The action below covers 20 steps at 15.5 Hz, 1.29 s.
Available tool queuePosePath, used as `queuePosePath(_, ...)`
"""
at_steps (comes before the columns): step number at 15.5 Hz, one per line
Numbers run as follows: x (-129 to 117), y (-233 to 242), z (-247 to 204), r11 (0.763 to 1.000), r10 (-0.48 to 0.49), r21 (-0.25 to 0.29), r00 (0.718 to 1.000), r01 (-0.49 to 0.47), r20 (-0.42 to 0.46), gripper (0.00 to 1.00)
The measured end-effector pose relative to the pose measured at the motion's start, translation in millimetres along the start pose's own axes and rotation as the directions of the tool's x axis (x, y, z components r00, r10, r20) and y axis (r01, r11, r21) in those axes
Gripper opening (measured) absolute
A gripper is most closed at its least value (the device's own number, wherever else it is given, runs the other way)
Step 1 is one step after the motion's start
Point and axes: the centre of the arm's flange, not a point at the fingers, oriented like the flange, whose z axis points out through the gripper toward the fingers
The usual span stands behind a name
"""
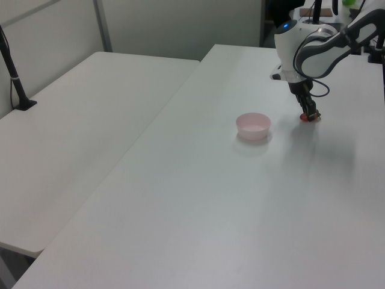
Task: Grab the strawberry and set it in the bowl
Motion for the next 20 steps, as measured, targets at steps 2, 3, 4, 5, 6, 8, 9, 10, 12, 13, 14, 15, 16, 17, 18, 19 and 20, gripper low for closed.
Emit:
queuePosePath(2,-0.1,0.9,-1.3,1.0,0.001,-0.002,1.0,-0.001,-0.002,0.4)
queuePosePath(3,0.3,3.4,-7.3,1.0,0.005,-0.01,1.0,-0.005,-0.012,0.39)
queuePosePath(4,0.9,7.0,-16.0,1.0,0.011,-0.021,1.0,-0.012,-0.026,0.39)
queuePosePath(5,2.0,11.2,-27.5,0.999,0.026,-0.027,0.998,-0.027,-0.049,0.39)
queuePosePath(6,3.8,16.4,-43.3,0.998,0.048,-0.026,0.995,-0.05,-0.085,0.39)
queuePosePath(8,8.5,27.9,-87.1,0.994,0.11,-0.005,0.976,-0.113,-0.189,0.39)
queuePosePath(9,12.8,30.8,-110.6,0.989,0.148,0.01,0.958,-0.15,-0.245,0.39)
queuePosePath(10,19.3,29.6,-129.8,0.982,0.186,0.022,0.94,-0.187,-0.285,0.39)
queuePosePath(12,43.4,17.4,-146.7,0.967,0.252,0.042,0.91,-0.253,-0.329,0.39)
queuePosePath(13,55.7,11.2,-147.9,0.96,0.277,0.052,0.898,-0.277,-0.343,0.39)
queuePosePath(14,70.4,3.2,-145.2,0.952,0.301,0.062,0.888,-0.299,-0.348,0.39)
queuePosePath(15,85.8,-6.2,-138.6,0.947,0.319,0.071,0.883,-0.315,-0.343,0.39)
queuePosePath(16,100.9,-15.7,-130.0,0.943,0.331,0.077,0.881,-0.325,-0.337,0.39)
queuePosePath(17,113.7,-23.7,-121.2,0.939,0.341,0.082,0.879,-0.333,-0.332,0.39)
queuePosePath(18,123.6,-29.3,-113.2,0.936,0.35,0.086,0.877,-0.341,-0.329,0.39)
queuePosePath(19,131.5,-32.6,-105.7,0.931,0.362,0.091,0.872,-0.353,-0.329,0.39)
queuePosePath(20,137.5,-33.7,-98.7,0.921,0.389,0.1,0.861,-0.377,-0.328,0.4)
